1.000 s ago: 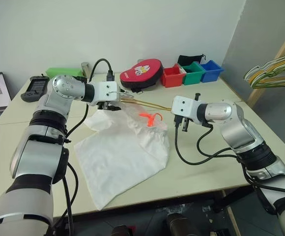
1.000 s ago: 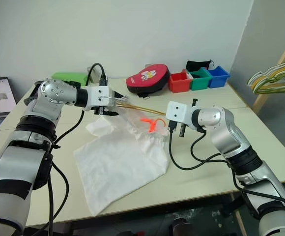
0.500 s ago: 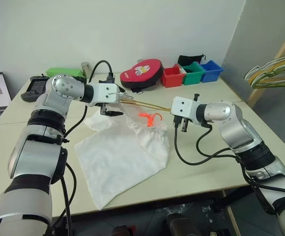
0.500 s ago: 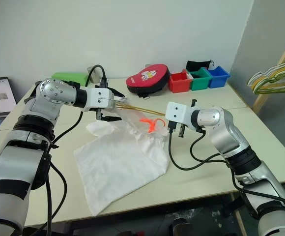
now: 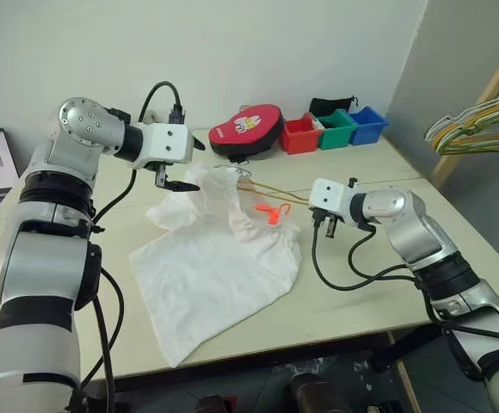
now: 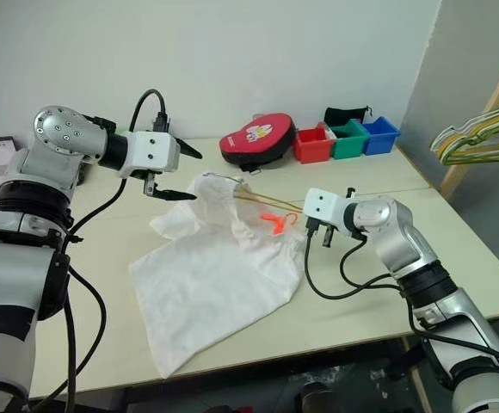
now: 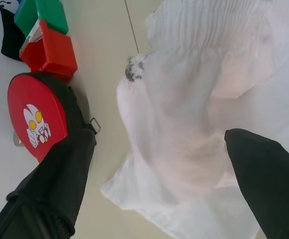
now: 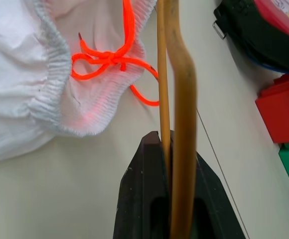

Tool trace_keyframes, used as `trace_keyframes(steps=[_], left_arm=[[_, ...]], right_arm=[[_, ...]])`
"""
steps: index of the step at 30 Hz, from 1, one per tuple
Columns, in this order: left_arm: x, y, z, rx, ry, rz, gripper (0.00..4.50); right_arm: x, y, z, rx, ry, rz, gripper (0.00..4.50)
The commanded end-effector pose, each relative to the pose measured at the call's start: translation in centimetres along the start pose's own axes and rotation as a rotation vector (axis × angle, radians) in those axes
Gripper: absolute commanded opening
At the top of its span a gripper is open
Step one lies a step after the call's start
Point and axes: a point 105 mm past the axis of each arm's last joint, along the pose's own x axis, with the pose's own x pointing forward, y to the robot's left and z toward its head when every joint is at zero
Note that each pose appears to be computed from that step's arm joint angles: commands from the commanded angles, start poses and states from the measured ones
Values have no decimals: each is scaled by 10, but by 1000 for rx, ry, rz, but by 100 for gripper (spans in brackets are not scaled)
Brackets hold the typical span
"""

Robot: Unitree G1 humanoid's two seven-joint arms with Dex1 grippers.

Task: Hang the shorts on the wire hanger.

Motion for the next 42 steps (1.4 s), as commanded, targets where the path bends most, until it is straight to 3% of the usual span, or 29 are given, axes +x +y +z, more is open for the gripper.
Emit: trace_keyframes(steps=[1,6,14,23,26,41,42], left_arm=[[8,6,9,39,-27,46,445],[18,0,7,55,-13,28,445],[18,-7,-2,28,12,-6,260],[14,11,17,-27,-107,81,84],[9,10,17,-14,-108,72,123],[-6,7,11,-58,-108,56,441],[-6,7,12,-60,-112,49,447]], right_arm=[[-12,-15,35,-59,-98,-54,0],[-14,-14,51,-75,-131,-58,0],[-17,-16,52,-72,-128,-67,0],[-16,-13,47,-66,-117,-59,0],[-16,-13,47,-65,-116,-58,0],[-15,-10,27,-37,-72,-48,0],[-15,-9,26,-36,-70,-46,0]])
